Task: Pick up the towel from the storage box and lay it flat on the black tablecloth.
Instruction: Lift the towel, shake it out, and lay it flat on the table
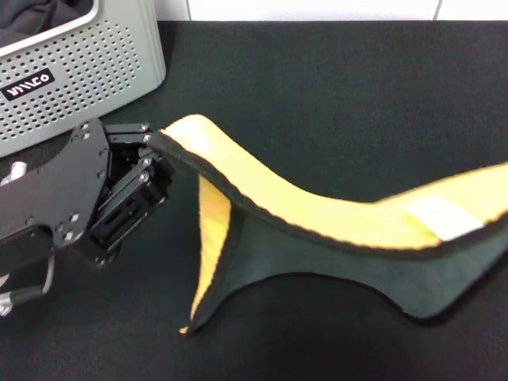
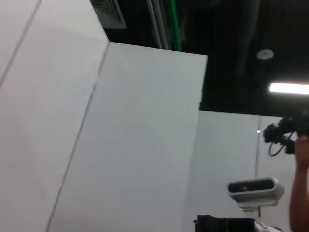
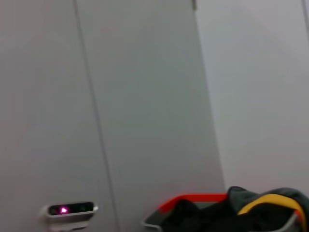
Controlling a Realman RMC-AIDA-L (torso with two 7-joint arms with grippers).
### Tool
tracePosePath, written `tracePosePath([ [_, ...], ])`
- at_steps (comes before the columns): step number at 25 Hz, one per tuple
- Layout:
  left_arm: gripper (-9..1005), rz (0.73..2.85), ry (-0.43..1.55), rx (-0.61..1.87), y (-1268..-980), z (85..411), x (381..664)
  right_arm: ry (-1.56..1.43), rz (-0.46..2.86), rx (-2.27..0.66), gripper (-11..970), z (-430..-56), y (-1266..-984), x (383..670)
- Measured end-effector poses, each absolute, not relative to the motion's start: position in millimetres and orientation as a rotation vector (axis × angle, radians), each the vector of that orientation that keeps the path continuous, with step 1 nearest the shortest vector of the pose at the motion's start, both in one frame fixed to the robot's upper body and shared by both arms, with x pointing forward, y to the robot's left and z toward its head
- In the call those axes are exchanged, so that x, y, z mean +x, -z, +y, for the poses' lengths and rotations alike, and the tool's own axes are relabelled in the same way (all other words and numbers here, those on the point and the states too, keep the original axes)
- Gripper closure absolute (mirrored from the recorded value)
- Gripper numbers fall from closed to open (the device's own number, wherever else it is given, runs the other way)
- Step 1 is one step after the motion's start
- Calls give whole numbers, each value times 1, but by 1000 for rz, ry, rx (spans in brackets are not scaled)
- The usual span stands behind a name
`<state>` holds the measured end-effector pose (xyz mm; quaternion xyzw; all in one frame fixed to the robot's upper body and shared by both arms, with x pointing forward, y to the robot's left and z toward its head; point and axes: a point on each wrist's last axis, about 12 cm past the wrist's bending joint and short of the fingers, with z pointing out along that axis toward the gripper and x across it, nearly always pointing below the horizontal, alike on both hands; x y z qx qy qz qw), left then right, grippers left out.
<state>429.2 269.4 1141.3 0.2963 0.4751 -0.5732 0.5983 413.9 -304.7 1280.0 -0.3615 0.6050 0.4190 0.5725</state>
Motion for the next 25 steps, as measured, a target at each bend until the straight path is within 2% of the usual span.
tracePosePath([
  [6,966,1114,1386,663,-1143,265,421,-994,1451,-814,953,-317,-1280,396],
  [11,966,1143,1395,633,-1136,268,412,-1011,1553,-767,953,-321,-1263,393],
  [17,966,1128,1435,594,-1129,285,395,-1069,1658,-741,953,-317,-1247,390],
  [25,965,1154,1438,577,-1124,297,376,-1179,1665,-783,953,-299,-1248,386],
])
